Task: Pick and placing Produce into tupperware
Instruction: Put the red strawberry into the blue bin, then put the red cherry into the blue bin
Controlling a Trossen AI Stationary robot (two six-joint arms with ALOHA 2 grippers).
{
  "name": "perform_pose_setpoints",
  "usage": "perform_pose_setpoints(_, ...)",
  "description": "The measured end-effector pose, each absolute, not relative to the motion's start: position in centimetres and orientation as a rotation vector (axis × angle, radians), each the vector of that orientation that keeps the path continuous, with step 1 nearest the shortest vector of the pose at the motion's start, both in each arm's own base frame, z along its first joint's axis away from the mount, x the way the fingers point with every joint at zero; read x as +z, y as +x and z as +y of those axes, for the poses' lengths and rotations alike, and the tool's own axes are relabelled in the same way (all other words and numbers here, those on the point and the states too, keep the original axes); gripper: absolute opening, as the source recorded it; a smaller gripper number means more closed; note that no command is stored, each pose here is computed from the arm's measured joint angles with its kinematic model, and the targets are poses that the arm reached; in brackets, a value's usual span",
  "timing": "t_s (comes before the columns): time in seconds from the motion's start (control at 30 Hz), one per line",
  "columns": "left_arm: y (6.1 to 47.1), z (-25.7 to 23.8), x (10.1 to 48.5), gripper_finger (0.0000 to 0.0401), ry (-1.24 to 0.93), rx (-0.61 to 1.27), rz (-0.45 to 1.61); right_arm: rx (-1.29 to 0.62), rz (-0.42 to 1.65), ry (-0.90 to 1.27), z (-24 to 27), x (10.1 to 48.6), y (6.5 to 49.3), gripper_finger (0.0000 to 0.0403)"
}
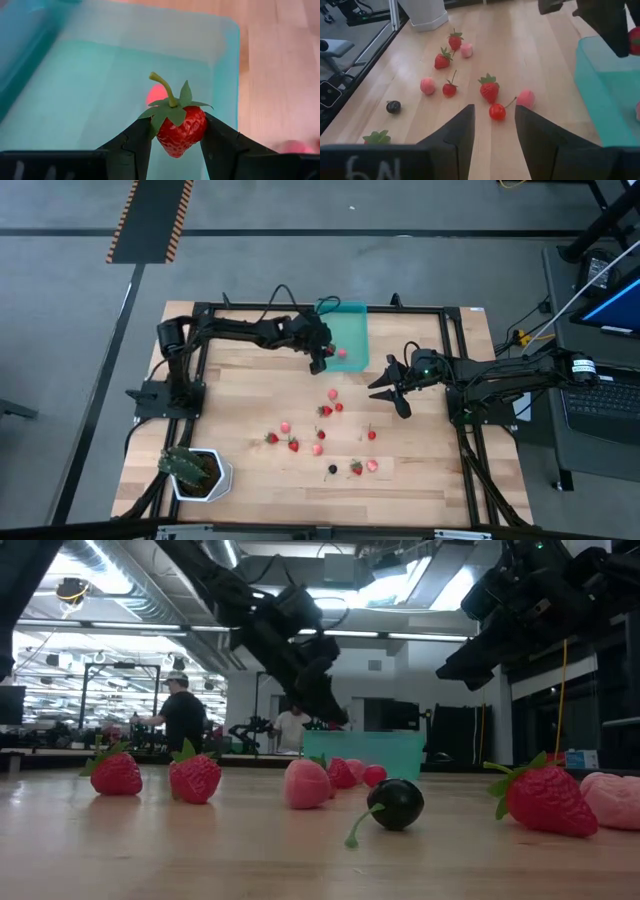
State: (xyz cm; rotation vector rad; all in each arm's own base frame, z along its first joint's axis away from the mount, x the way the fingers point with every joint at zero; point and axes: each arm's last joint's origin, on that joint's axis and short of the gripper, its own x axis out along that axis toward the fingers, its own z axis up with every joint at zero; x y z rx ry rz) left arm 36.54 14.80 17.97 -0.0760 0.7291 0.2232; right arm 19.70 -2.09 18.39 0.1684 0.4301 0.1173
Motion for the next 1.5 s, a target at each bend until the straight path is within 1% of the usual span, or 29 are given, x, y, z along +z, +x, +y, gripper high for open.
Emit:
perform_pose_setpoints(0.13,37.2,15.1,17.8,0.0134,-0.087,0.201,0.733,0.117,0.432,0.168,-2.1,18.4,19.7,0.0143)
perform_pose_setpoints(0.4,36.4,15.6,17.3,0.0134,-0.129,0.213,0.824,0.117,0.441,0.168,-2.1,18.3,19.7,0.0143)
perform_pose_setpoints(0.77,37.4,15.7,14.0,0.0133,-0.174,0.161,0.854,0.117,0.443,0.170,-2.1,18.3,19.7,0.0143)
perform_pose_setpoints(1.23,37.6,15.7,13.9,0.0134,-0.162,0.148,0.832,0.117,0.444,0.169,-2.1,18.3,19.7,0.0143)
perform_pose_setpoints(1.3,37.7,15.8,13.9,0.0158,-0.156,0.151,0.819,0.117,0.444,0.170,-2.1,18.3,19.6,0.0143)
perform_pose_setpoints(1.4,37.6,15.8,14.2,0.0212,-0.139,0.158,0.815,0.117,0.445,0.170,-2.1,18.3,19.6,0.0143)
perform_pose_setpoints(1.5,37.7,15.8,14.8,0.0242,-0.132,0.158,0.810,0.117,0.447,0.168,-2.1,18.2,19.6,0.0143)
